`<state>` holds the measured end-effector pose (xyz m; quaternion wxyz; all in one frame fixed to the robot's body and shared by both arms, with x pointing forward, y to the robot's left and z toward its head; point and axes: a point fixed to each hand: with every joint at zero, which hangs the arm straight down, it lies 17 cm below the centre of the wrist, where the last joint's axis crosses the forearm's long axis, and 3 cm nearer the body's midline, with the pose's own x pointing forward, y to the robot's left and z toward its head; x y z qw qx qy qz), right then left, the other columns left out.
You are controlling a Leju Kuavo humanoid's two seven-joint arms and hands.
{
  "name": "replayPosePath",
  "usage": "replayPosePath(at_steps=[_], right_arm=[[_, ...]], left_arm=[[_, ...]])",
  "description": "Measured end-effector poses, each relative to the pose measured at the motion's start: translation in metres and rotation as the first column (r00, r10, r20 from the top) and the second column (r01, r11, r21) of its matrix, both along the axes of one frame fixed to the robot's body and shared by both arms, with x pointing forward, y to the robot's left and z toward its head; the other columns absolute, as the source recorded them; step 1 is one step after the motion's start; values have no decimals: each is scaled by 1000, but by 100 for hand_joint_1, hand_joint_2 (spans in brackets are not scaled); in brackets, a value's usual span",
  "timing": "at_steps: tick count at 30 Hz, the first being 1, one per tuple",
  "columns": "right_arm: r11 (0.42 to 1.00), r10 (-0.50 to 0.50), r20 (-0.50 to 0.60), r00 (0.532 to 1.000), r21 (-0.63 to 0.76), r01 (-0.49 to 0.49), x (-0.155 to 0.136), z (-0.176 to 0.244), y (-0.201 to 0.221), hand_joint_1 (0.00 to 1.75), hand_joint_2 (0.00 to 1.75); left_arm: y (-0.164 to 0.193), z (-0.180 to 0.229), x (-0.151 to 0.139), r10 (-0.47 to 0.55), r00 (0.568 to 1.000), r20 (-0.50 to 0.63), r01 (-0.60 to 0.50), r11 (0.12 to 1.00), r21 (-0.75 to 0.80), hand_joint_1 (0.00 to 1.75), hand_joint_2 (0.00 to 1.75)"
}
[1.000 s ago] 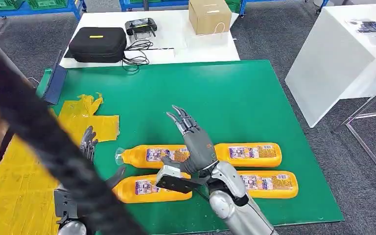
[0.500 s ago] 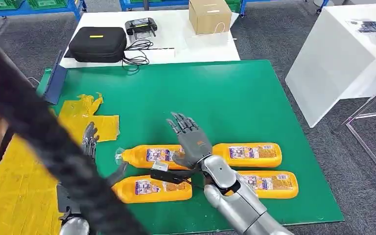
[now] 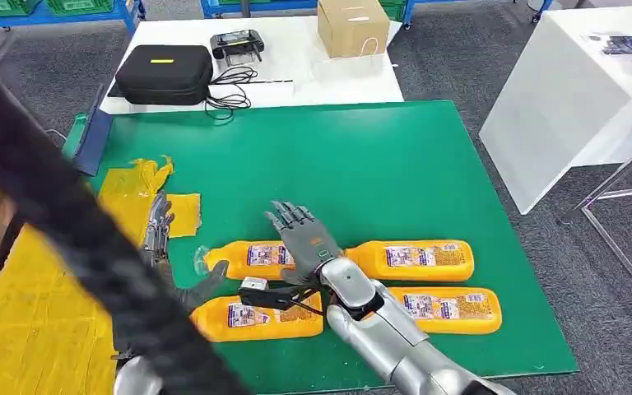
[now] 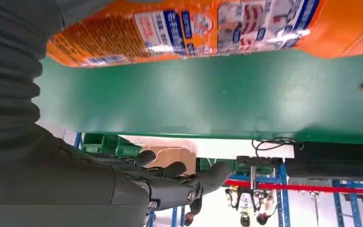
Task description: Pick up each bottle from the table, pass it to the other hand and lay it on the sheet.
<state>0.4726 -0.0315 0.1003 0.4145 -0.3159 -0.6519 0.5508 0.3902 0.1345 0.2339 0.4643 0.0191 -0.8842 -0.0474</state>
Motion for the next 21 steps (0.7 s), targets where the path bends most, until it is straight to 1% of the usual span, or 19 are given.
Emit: replayPosePath(at_steps=[4, 9, 21], right_arm=[[1000, 0, -7, 1000, -6, -1, 1, -3, 1, 0, 175], [999, 14, -41, 999, -32, -15, 1, -13, 6, 0, 175], [996, -13, -109, 994, -87, 4, 1, -41, 5, 0, 175]], left_arm=[[-3, 1, -1, -6, 1000, 4, 6, 1000, 0, 0, 175], [-9, 2, 0, -13, 1000, 7, 12, 1000, 4, 0, 175], [-15, -7, 2, -22, 1000, -18, 22, 1000, 7, 0, 175]])
